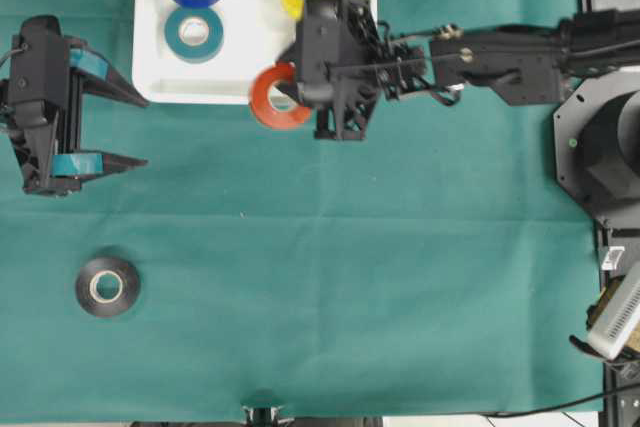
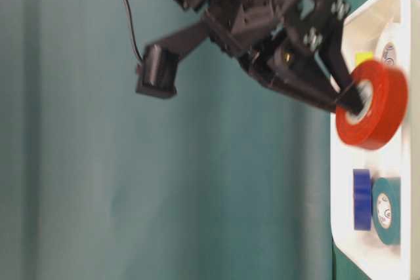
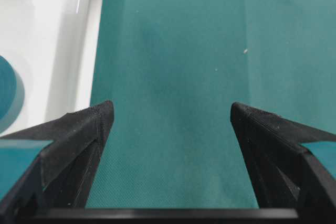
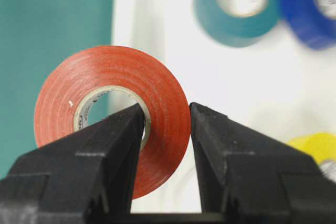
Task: Put the tape alternately from left to right into the white case.
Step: 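Lift the orange-red roll and carry it into the tray center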
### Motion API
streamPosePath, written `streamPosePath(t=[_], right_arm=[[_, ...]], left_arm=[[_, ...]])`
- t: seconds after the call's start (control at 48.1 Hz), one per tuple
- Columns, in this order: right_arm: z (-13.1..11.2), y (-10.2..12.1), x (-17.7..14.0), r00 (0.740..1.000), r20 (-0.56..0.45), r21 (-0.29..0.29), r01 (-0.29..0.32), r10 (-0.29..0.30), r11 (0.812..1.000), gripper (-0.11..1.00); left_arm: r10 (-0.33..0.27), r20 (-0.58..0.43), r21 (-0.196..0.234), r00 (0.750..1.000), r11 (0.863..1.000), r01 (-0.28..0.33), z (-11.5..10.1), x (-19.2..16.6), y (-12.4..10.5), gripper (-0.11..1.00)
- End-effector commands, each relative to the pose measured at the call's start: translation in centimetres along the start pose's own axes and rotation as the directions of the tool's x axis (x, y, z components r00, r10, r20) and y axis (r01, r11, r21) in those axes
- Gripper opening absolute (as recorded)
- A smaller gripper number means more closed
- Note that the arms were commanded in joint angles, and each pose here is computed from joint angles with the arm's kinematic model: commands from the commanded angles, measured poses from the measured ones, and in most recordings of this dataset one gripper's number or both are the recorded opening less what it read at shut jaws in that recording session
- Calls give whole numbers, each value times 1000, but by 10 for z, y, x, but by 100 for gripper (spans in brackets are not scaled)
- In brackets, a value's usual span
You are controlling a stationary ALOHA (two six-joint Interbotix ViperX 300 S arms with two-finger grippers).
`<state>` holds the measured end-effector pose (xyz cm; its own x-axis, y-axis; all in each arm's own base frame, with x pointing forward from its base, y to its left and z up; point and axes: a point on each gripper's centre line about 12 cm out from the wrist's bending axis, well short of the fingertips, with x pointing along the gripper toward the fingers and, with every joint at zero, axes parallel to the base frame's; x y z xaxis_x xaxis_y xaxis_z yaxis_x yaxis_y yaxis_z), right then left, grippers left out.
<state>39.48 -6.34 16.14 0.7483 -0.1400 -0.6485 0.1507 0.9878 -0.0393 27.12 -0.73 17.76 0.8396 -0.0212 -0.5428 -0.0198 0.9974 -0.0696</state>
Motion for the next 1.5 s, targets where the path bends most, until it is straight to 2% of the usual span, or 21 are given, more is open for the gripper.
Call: streamPosePath(t=[0.0, 0.291, 0.999, 1.082, 1.207, 1.248, 1.477], right_arm=[[19, -11, 1, 998, 63, 13, 8, -9, 1000, 2], [25, -34, 17, 996, 70, 46, 43, -46, 998, 2], [21, -37, 21, 997, 55, 32, 50, -52, 998, 3], [21, -37, 20, 997, 54, 33, 50, -52, 998, 16], [20, -37, 20, 997, 52, 33, 50, -51, 998, 50], [19, -37, 21, 997, 49, 35, 49, -51, 998, 58], [18, -35, 21, 998, 48, 33, 46, -47, 998, 58]], left_arm=[[-6, 30, 2, 1000, 1000, 6, 9, 0, -2, 97], [-6, 30, 4, 1000, 1000, 6, 9, 0, -2, 97], [-6, 30, 4, 1000, 1000, 6, 10, 0, -2, 97], [-6, 33, 4, 999, 1000, 6, 10, 0, -2, 97], [-6, 32, 4, 999, 1000, 6, 10, 0, -2, 97], [-6, 33, 4, 999, 1000, 6, 10, 0, -2, 97], [-7, 35, 2, 999, 1000, 6, 10, -1, -2, 97]])
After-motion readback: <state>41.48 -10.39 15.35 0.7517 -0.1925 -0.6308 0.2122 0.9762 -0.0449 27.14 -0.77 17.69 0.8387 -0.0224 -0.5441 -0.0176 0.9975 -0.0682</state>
